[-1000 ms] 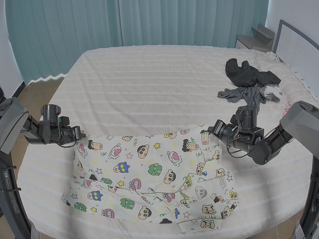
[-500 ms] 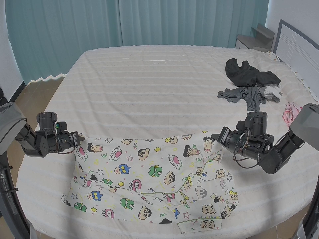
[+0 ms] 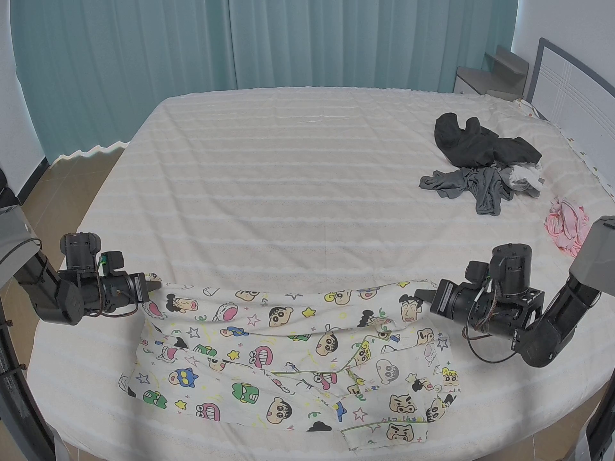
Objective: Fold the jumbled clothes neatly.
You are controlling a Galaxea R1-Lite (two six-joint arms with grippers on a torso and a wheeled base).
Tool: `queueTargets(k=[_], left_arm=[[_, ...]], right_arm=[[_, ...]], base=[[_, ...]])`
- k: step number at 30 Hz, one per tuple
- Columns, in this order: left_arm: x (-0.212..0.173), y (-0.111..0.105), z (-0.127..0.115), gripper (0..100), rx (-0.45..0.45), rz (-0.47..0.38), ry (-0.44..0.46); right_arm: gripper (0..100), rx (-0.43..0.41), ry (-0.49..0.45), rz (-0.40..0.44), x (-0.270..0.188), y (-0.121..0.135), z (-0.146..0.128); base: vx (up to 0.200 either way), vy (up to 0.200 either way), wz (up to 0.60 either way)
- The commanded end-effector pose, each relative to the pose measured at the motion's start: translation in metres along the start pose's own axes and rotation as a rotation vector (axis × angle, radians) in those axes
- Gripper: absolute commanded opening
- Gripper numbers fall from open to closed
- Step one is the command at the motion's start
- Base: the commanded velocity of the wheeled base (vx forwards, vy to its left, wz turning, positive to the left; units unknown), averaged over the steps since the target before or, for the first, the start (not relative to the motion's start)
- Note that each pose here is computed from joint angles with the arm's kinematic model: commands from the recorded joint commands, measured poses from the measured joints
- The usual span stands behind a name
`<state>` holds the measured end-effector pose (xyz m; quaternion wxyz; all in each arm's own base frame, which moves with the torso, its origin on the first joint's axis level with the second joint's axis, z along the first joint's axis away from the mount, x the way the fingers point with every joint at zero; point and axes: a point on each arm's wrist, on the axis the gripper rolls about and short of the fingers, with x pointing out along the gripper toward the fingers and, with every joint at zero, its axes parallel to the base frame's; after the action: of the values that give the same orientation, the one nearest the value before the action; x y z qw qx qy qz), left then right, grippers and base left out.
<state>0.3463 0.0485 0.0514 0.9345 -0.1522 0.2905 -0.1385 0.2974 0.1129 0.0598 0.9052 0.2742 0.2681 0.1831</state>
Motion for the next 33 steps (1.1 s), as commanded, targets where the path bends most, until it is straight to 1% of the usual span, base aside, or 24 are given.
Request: queueTargets(k=[1, 2, 3, 6, 7, 8, 14, 19, 20, 22, 25, 28, 33], left_arm=[[-0.012, 0.005, -0.016, 0, 0.028, 0.01, 0.029], [-0.012, 0.005, -0.016, 0, 0.028, 0.01, 0.029], [-0.015, 0.006, -0.023, 0, 0.036, 0.009, 0.046], [-0.017, 0.006, -0.034, 0, 0.03, 0.004, 0.07], [-0.017, 0.006, -0.034, 0, 0.03, 0.004, 0.07], [-0.018, 0.005, -0.038, 0, 0.03, 0.0, 0.072], [-0.022, 0.004, -0.05, 0, 0.031, -0.017, 0.072], [-0.022, 0.006, -0.063, 0, 0.012, -0.014, 0.103], [-0.022, 0.006, -0.063, 0, 0.012, -0.014, 0.103], [-0.022, 0.006, -0.071, 0, -0.003, -0.014, 0.129], [-0.021, 0.007, -0.074, 0, -0.003, -0.014, 0.135], [-0.019, 0.009, -0.08, 0, 0.009, -0.013, 0.139], [-0.017, 0.011, -0.09, 0, 0.002, -0.013, 0.156]], right_arm=[[0, -0.019, 0.07, 0.002, -0.011, -0.003, -0.021], [0, -0.019, 0.07, 0.002, -0.011, -0.003, -0.021], [0, -0.035, 0.096, 0.009, -0.014, -0.004, -0.029], [0, -0.062, 0.133, -0.007, -0.014, -0.007, -0.039], [0, -0.062, 0.133, -0.007, -0.014, -0.007, -0.039], [0, -0.073, 0.156, -0.019, -0.014, -0.01, -0.045], [0, -0.102, 0.212, -0.045, -0.021, -0.016, -0.058], [0, -0.144, 0.278, -0.092, -0.026, -0.025, -0.074], [0, -0.144, 0.278, -0.092, -0.026, -0.025, -0.074], [0, -0.152, 0.297, -0.111, -0.028, -0.028, -0.079], [0, -0.152, 0.307, -0.112, -0.031, -0.028, -0.082], [0, -0.157, 0.321, -0.115, -0.033, -0.027, -0.085], [0, -0.16, 0.346, -0.114, -0.033, -0.026, -0.091]], base=[[0.0, 0.0, 0.0], [0.0, 0.0, 0.0], [0.0, 0.0, 0.0], [0.0, 0.0, 0.0], [0.0, 0.0, 0.0], [0.0, 0.0, 0.0], [0.0, 0.0, 0.0], [0.0, 0.0, 0.0], [0.0, 0.0, 0.0], [0.0, 0.0, 0.0], [0.0, 0.0, 0.0], [0.0, 0.0, 0.0], [0.0, 0.0, 0.0]])
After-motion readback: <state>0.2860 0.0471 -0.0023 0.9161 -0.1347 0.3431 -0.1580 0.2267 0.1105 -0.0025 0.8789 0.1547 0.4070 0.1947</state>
